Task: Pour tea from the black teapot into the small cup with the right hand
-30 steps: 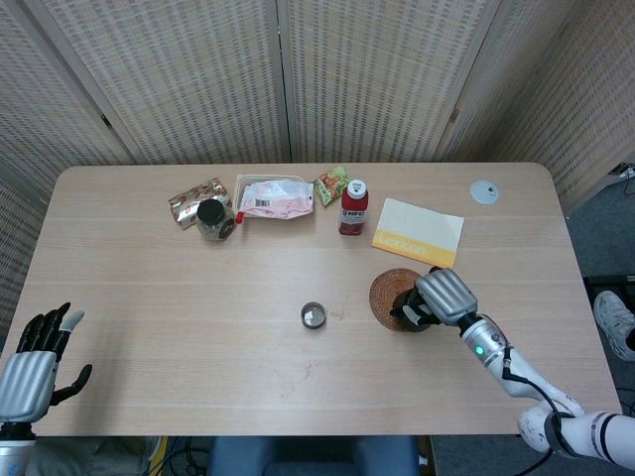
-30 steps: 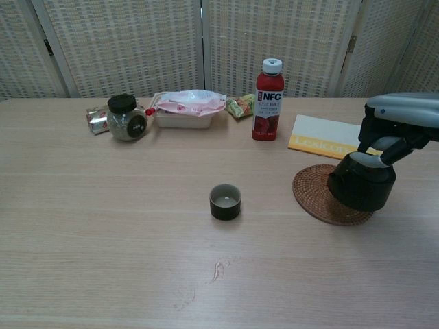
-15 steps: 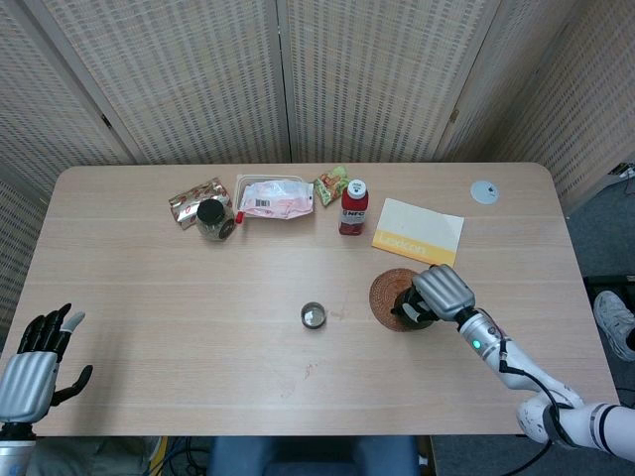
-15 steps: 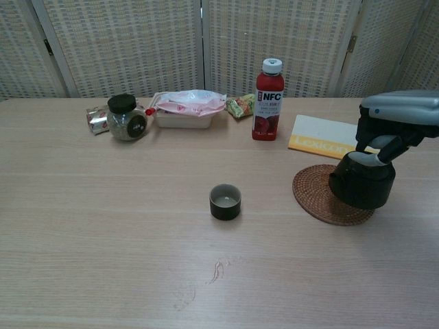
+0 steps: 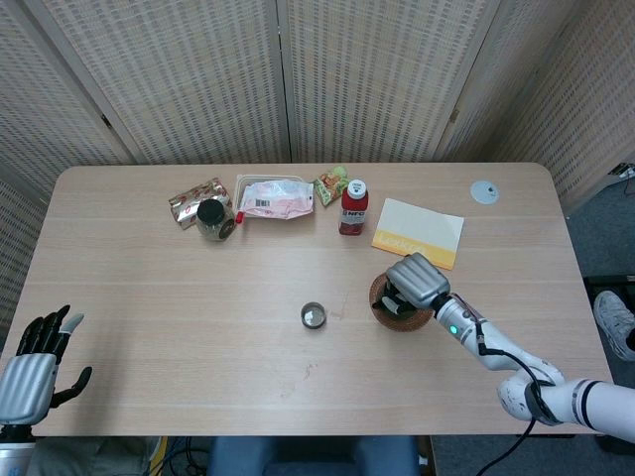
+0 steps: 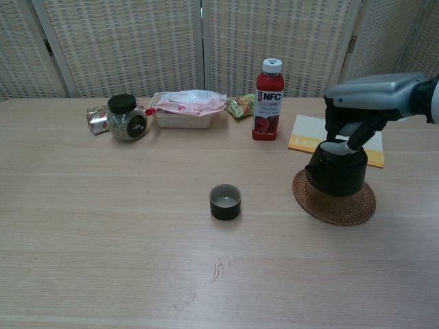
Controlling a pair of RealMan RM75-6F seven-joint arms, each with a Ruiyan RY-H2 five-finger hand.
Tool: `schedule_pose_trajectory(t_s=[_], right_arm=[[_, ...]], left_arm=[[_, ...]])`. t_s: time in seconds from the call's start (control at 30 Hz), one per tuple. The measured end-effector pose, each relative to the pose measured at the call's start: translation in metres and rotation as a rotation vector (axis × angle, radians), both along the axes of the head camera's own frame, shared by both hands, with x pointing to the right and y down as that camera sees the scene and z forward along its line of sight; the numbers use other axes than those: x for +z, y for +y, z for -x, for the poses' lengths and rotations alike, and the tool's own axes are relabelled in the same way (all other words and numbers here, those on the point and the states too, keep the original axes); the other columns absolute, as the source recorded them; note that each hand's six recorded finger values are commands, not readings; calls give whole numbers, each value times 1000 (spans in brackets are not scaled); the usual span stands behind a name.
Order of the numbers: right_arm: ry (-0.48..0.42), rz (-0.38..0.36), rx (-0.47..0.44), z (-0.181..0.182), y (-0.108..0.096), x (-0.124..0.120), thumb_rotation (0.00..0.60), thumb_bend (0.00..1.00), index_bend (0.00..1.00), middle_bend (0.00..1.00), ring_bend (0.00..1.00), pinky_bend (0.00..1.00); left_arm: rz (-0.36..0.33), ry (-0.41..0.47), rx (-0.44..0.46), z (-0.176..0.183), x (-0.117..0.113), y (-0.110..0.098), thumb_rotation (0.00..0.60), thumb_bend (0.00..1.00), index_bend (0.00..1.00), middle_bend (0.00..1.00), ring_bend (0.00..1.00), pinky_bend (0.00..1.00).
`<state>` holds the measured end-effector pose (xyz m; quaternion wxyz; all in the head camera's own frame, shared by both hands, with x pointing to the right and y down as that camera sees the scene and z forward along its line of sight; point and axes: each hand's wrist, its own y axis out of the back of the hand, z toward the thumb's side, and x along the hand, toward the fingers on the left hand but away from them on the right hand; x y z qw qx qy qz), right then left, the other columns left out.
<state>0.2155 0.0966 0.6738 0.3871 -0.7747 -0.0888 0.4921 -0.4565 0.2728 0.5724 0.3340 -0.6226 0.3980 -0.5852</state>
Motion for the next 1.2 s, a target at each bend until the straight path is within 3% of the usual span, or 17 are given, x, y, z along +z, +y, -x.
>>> schedule_pose_trajectory(t_s=[0.7, 1.2], right_arm=[[37, -51, -221, 97, -15, 12, 443, 503, 1000, 1000, 919, 481], [73, -81, -317, 129, -10, 19, 442, 503, 1000, 1000, 919, 488]], left_arm=[[-25, -5, -28, 8, -10, 9, 600, 329, 101, 0, 0, 0], [-35, -7, -45, 13, -14, 15, 600, 330, 101, 0, 0, 0]])
